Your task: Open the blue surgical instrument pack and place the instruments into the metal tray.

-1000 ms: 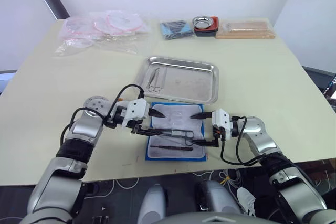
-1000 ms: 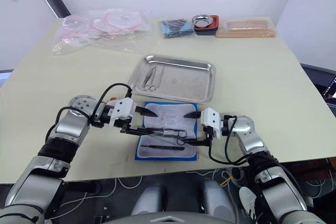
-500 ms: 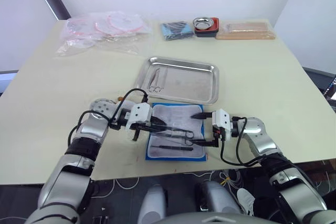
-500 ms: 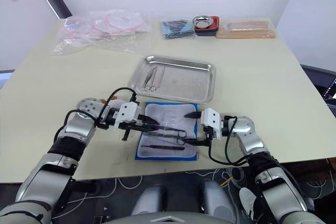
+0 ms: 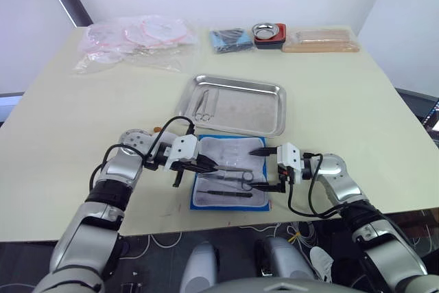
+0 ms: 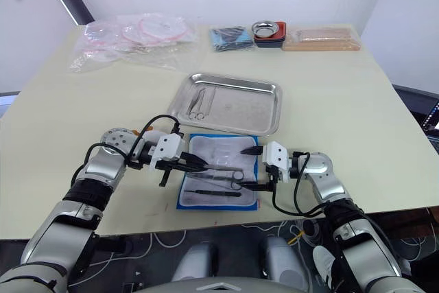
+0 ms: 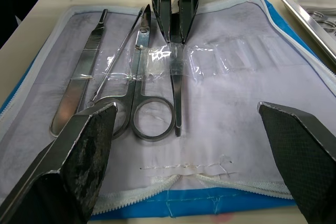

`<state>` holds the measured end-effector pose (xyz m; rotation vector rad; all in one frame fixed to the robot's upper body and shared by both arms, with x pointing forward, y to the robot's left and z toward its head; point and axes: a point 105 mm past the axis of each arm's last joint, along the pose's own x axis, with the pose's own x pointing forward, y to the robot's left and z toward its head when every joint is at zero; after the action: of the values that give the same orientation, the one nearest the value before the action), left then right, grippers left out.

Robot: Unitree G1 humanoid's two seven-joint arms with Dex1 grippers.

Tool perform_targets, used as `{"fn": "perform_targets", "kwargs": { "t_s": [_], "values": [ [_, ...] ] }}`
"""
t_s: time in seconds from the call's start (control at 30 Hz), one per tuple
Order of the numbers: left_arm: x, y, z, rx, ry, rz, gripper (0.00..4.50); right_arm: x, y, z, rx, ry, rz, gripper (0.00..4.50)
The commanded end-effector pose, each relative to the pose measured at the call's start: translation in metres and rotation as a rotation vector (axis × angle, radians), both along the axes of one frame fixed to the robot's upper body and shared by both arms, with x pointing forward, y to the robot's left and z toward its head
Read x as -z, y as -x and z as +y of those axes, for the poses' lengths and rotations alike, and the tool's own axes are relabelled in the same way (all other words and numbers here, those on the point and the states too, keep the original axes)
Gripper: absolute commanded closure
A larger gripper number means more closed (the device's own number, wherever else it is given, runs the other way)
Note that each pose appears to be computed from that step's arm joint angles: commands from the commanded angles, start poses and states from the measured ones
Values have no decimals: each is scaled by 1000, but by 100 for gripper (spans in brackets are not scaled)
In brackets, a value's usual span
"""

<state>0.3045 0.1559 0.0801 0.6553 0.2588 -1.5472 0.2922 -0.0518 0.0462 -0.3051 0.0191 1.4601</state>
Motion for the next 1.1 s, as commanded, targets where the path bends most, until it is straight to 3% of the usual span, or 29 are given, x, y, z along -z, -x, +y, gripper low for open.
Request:
{"fn": "perform_targets", "kwargs": {
  "t_s": [0.03, 1.1],
  "values": [
    [-9, -1, -1, 8, -40, -15, 441, 60, 23, -10, 16, 162, 197, 0],
    [-44, 12, 13, -30, -206, 6, 441, 63, 25, -1, 1, 150, 204, 0]
  ]
}}
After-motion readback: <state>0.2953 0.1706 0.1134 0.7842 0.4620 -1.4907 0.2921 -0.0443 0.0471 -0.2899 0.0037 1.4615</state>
